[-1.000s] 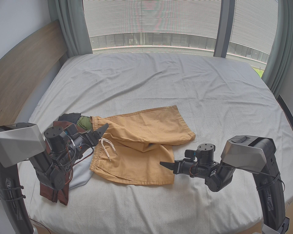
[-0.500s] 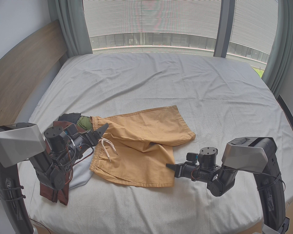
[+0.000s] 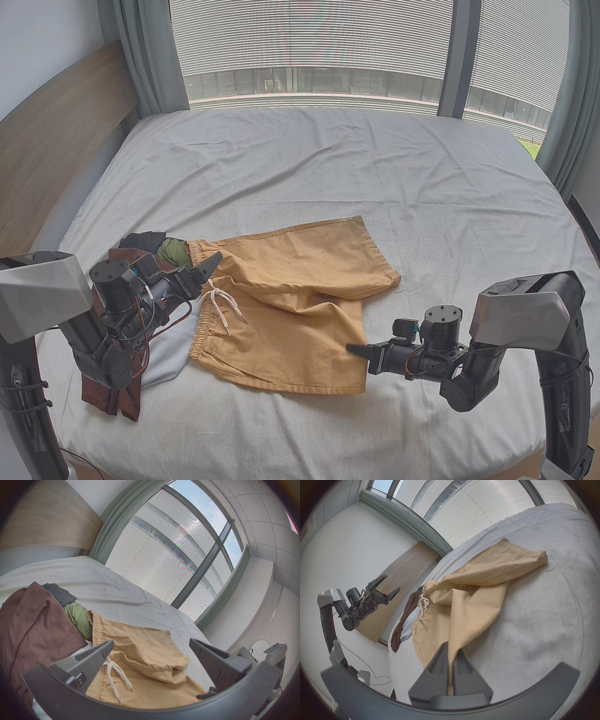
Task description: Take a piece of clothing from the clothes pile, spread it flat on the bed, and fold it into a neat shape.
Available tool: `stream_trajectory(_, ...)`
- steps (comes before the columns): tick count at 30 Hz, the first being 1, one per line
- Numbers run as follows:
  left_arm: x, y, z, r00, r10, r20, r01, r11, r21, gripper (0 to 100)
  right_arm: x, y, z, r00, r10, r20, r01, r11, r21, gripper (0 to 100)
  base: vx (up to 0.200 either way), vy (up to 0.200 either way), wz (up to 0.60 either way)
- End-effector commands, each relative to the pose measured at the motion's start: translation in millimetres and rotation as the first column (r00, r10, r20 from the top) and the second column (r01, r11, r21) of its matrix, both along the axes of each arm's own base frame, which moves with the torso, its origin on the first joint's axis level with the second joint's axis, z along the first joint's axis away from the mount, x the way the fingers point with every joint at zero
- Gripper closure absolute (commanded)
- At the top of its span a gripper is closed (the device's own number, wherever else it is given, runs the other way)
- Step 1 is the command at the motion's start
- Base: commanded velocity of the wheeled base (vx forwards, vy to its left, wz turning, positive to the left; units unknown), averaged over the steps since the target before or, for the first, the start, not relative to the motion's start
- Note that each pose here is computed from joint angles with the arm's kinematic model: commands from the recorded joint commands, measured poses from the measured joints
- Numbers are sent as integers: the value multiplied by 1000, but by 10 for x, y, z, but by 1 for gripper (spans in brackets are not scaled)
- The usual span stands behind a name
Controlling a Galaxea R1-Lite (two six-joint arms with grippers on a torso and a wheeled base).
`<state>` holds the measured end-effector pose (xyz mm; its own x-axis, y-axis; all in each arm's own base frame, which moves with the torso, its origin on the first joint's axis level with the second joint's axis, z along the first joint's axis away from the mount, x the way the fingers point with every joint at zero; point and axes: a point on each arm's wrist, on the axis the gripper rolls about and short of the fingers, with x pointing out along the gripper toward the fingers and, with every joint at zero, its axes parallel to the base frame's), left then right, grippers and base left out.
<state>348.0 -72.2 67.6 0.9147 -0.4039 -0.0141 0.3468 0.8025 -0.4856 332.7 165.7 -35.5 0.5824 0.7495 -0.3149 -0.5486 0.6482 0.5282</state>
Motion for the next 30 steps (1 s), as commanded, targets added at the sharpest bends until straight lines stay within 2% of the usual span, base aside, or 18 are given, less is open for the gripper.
stream_trajectory(1,1,1,-5,1000,0,-1,0,1000,1,0,-20,53,59,1000,14,18,-14,1000,4,100,0,0,0)
stream_trajectory(10,1,1,-39,1000,0,-13,0,1000,3,0,123,416,47,996,78,40,-79,997,16,100,0,0,0)
stream_trajectory(24,2,6,-39,1000,2,-13,-2,1000,3,0,431,781,-95,992,114,56,-115,993,23,100,0,0,0)
stream_trajectory(30,2,6,-39,1000,2,-13,-2,1000,3,0,485,889,-53,990,127,64,-129,991,27,100,0,0,0)
